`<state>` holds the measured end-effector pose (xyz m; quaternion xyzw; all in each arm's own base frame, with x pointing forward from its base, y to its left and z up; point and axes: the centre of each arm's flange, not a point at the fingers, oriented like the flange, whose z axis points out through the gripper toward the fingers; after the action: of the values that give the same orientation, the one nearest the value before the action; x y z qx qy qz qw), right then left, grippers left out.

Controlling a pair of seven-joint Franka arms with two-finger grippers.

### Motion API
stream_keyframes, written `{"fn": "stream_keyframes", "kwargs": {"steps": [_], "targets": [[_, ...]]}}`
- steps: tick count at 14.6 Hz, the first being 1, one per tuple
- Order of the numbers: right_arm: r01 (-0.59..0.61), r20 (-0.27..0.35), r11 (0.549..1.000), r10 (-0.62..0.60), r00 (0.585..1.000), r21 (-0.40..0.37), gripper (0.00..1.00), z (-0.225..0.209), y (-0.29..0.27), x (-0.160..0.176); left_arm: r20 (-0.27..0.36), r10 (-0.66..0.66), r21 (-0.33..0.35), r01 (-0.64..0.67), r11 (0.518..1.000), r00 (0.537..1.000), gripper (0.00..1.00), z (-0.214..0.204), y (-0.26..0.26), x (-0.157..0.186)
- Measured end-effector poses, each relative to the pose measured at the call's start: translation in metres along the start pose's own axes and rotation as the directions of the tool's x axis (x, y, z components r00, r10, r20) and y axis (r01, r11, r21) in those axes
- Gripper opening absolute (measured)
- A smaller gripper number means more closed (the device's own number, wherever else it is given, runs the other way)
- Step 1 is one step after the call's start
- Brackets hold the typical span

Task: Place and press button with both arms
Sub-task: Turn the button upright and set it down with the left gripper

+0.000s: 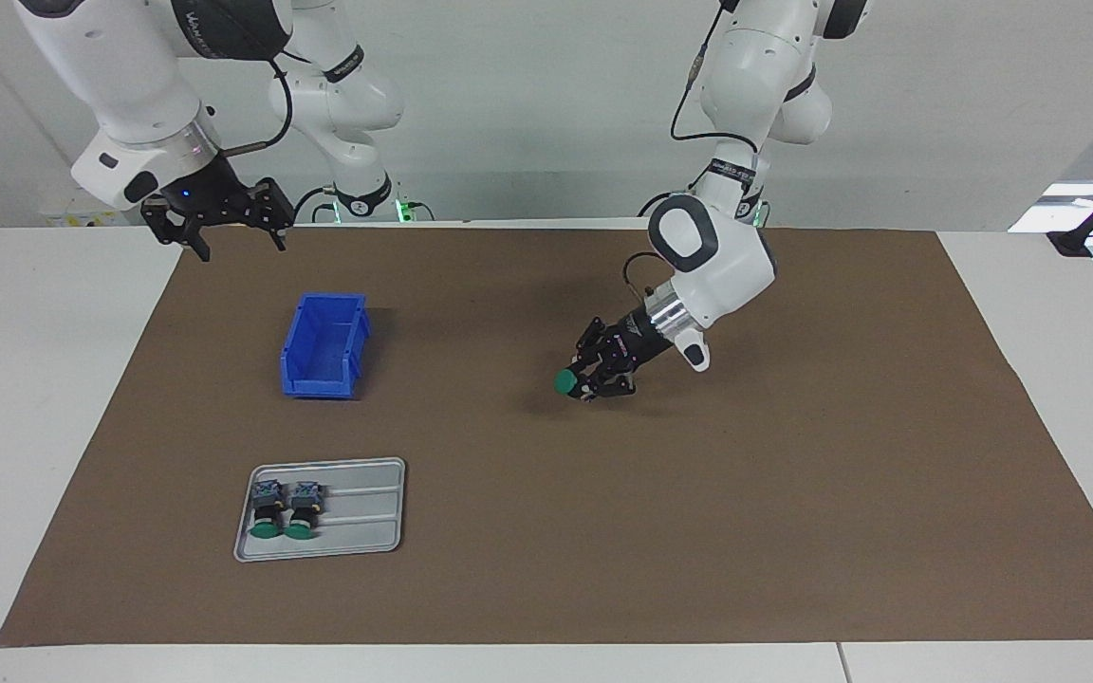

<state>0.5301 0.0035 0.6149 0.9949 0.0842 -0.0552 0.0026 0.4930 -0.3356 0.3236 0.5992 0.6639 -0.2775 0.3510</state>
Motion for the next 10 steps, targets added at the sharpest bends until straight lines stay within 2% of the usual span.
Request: {"fn": "stream_keyframes", "kwargs": {"steps": [4,7,10], "targets": [[0.000,0.000,1.000,0.000,1.000,0.000,1.00,0.000,0.000,0.000,0.056,0.004,0.024,-0.005,1.000,0.998,0.33,-0.010,0.007,0.019],[0.000,0.000,1.000,0.000,1.000,0.000,1.00,0.000,0.000,0.000,0.140,-0.018,0.014,0.017,1.000,0.990,0.33,-0.018,0.007,0.055],[0.000,0.000,1.000,0.000,1.000,0.000,1.00,0.000,0.000,0.000,0.222,-0.025,0.003,0.025,1.000,0.975,0.33,-0.017,-0.005,0.077]]}}
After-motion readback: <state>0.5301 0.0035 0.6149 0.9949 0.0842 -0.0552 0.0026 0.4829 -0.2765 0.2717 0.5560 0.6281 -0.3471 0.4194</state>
